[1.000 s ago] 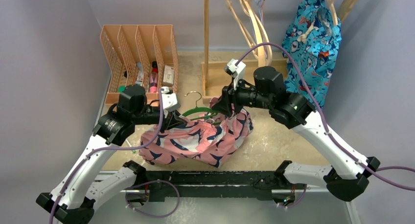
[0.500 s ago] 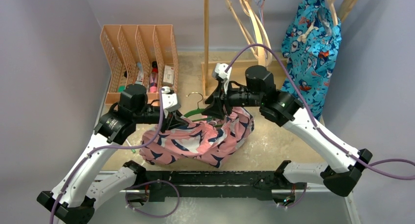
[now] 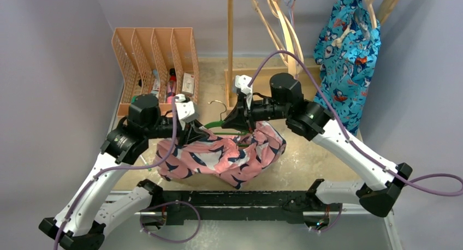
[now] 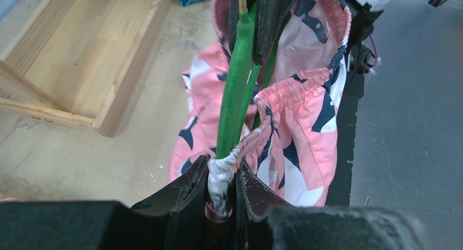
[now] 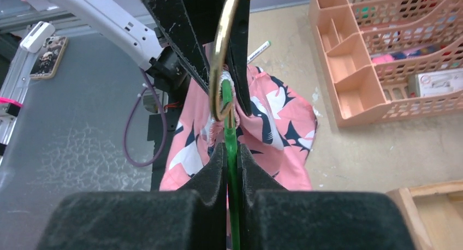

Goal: Place the shorts on the hanger

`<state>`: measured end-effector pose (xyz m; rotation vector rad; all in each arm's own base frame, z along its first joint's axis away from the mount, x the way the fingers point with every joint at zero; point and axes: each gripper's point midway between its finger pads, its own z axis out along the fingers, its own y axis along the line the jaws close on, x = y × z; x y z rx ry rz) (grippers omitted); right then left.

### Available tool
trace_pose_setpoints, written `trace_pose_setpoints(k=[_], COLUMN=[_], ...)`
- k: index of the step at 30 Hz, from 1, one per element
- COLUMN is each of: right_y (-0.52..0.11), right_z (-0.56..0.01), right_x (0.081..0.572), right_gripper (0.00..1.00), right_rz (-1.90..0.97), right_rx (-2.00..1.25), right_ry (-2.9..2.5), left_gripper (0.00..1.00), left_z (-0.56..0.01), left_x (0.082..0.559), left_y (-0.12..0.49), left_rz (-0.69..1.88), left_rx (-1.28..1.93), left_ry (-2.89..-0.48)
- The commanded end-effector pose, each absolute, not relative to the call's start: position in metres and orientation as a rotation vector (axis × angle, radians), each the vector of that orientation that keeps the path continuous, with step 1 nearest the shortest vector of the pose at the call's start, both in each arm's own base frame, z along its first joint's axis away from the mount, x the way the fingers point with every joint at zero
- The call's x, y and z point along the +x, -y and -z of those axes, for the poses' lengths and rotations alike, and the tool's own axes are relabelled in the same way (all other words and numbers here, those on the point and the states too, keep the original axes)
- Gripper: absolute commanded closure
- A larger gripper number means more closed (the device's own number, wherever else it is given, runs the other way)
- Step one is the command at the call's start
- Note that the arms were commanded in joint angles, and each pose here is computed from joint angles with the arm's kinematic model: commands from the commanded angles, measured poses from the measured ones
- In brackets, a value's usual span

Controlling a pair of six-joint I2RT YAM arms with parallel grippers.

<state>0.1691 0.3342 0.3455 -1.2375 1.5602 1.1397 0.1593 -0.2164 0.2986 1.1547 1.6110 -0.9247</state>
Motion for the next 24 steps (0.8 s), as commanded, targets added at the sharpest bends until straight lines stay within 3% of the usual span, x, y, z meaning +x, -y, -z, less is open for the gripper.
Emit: trace_pose_setpoints(k=[1, 17, 21, 24], right_y=[-0.317, -0.299, -0.295, -0.294], right_z=[-0.377, -0.377, -0.382, -0.393], right_x=[0.169, 0.168, 0.173, 0.181], right_gripper=[1.0, 1.0, 1.0, 1.0], right_rz=[-1.047, -0.963, -0.931, -0.914], right_rx=[-1.185, -1.173, -1.134, -1.061], right_ry=[-1.475, -1.489, -1.493, -1.49], left_gripper=[0.82, 0.8, 0.92, 0.92], left_z=[-0.368, -0.432, -0.434, -0.43], left_x=[0.174, 0.183, 0.177, 0.174], left_y=[0.198, 0.153, 0.156, 0.16], left_rz=[0.745, 0.556, 0.576, 0.596], left_rx=[0.976, 0.649, 0.672, 0.702], left_ry=[-1.479, -1.359, -1.34, -1.349])
